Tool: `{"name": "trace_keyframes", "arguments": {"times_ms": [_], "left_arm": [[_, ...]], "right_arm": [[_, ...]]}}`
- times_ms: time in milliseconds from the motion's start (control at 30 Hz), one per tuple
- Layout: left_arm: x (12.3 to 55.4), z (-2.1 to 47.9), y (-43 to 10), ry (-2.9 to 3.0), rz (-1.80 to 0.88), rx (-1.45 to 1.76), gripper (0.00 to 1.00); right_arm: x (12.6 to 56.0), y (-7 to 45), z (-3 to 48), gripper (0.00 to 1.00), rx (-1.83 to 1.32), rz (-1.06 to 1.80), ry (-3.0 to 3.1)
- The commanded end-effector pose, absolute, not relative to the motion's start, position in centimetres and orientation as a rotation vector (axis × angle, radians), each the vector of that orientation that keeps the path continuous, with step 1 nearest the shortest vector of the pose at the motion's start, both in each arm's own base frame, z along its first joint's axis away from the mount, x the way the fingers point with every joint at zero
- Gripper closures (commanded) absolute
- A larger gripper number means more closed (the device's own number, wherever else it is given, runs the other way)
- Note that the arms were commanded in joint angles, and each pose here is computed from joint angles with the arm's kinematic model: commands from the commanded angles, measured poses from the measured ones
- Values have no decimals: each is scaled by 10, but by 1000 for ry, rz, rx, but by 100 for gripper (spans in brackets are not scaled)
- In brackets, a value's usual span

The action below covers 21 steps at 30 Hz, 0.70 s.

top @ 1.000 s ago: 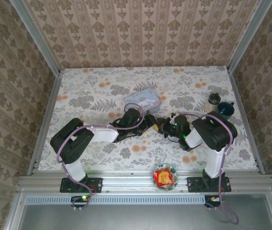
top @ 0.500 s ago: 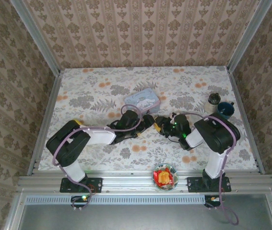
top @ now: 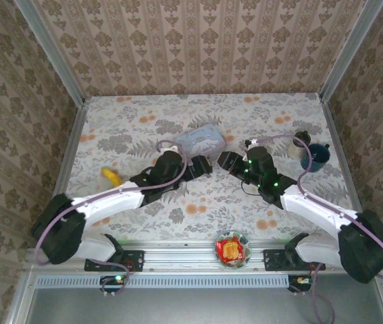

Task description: Unlock a padlock with a key

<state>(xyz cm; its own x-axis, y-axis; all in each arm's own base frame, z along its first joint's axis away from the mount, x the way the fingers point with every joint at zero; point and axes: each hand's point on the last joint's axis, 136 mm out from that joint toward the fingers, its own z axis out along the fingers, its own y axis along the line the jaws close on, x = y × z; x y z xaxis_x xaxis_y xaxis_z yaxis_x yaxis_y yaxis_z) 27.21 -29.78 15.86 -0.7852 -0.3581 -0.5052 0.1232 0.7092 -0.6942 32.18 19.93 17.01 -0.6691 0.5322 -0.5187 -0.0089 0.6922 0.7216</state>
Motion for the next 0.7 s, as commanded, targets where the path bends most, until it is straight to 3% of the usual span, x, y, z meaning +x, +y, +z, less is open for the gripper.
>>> {"name": "trace_keyframes", "arguments": {"times_ms": [0, 300, 667], "left_arm": [[274, 165, -254, 2248, -700, -106, 0], [272, 190, -162, 2132, -450, -194, 0], [276, 170, -95, 2130, -394, -380, 0]], "right_arm": [[301, 167, 129, 42, 325, 569, 2326], [297, 184, 125, 34, 144, 294, 2401], [308, 224, 106, 31, 12, 165, 2501]]}}
